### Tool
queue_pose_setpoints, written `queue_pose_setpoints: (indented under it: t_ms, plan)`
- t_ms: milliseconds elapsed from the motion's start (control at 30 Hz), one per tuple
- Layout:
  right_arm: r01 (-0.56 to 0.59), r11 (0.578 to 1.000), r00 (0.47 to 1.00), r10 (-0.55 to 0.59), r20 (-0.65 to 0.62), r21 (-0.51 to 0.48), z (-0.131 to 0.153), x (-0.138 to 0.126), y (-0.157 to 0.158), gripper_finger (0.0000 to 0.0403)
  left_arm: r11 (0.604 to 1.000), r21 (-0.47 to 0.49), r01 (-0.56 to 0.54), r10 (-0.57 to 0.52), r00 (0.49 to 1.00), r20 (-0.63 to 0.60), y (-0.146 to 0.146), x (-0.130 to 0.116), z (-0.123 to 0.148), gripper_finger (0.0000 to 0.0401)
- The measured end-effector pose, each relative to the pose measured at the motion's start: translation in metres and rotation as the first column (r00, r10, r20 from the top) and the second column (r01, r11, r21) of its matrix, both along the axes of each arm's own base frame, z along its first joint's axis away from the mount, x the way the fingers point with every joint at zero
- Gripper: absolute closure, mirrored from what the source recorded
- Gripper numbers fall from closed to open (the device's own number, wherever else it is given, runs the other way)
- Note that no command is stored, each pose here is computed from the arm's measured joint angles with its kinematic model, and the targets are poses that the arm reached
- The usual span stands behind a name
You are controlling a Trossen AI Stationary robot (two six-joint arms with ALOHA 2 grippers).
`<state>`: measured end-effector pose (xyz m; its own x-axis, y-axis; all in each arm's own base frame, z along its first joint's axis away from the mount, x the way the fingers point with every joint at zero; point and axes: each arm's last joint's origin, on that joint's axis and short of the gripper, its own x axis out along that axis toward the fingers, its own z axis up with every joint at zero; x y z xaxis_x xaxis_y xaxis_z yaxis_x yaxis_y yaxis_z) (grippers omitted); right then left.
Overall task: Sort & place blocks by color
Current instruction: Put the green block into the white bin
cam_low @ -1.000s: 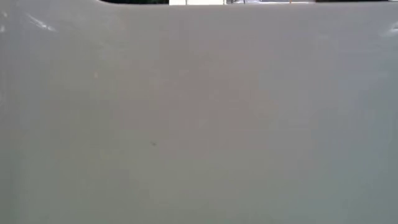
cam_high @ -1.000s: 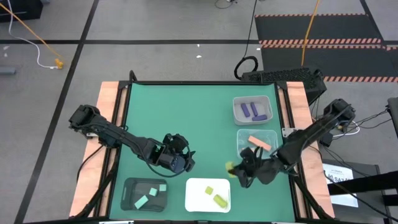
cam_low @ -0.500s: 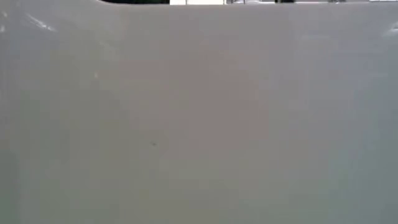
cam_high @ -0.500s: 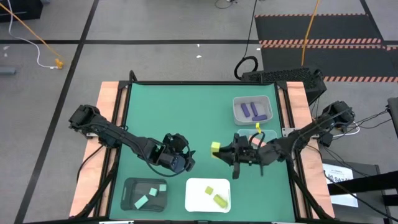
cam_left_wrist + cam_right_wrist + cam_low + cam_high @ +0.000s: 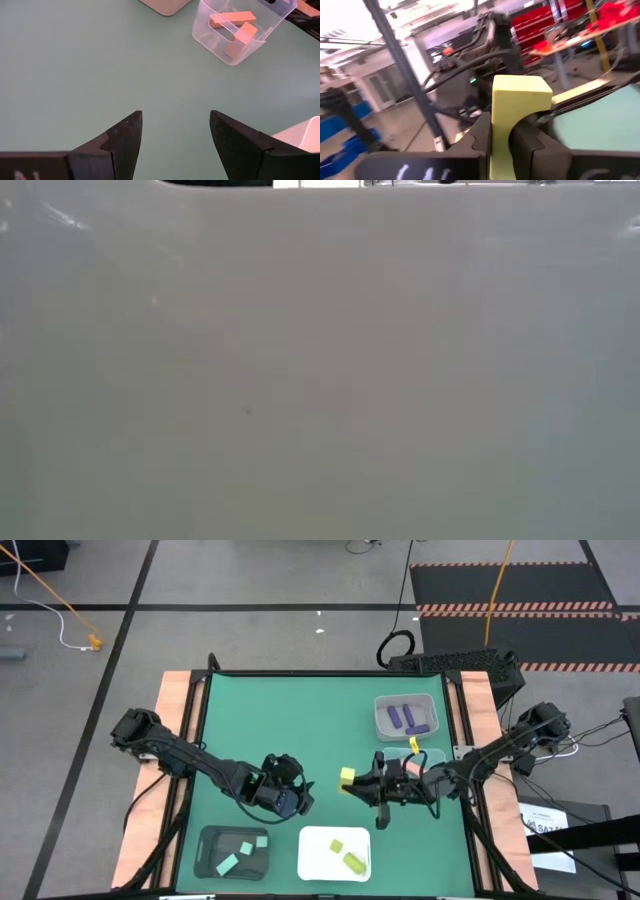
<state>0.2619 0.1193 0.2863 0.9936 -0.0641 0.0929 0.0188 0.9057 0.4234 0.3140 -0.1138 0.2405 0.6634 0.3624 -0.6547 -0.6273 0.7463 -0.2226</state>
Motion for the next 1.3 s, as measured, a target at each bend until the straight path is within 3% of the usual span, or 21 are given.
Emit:
queue_pose_setpoints:
  t_ms: [233,400,967,1300]
  plan:
    - [-0.225,0.96,0.972,0.233,-0.026,0.168,-0.013,0.005,0.014,0.0376,1.0,0.008,-0.014,0.014,1.0,-0.003,0.006,0.002,0.0,0.0169]
    - [-0.265,0.941,0.952,0.291,-0.101,0.21,-0.034,0.009,0.032,0.0376,1.0,0.009,-0.02,0.02,1.0,-0.003,0.008,0.003,0.0,0.0169]
    - [-0.237,0.868,0.867,0.391,-0.307,0.437,-0.108,0.017,0.07,0.0376,1.0,0.004,-0.014,0.014,1.0,-0.001,0.005,0.002,0.0,0.0169]
    - [-0.192,0.867,0.864,0.371,-0.341,0.459,-0.123,0.018,0.074,0.0363,1.0,-0.015,-0.001,0.001,1.0,0.007,-0.004,-0.001,0.0,0.0169]
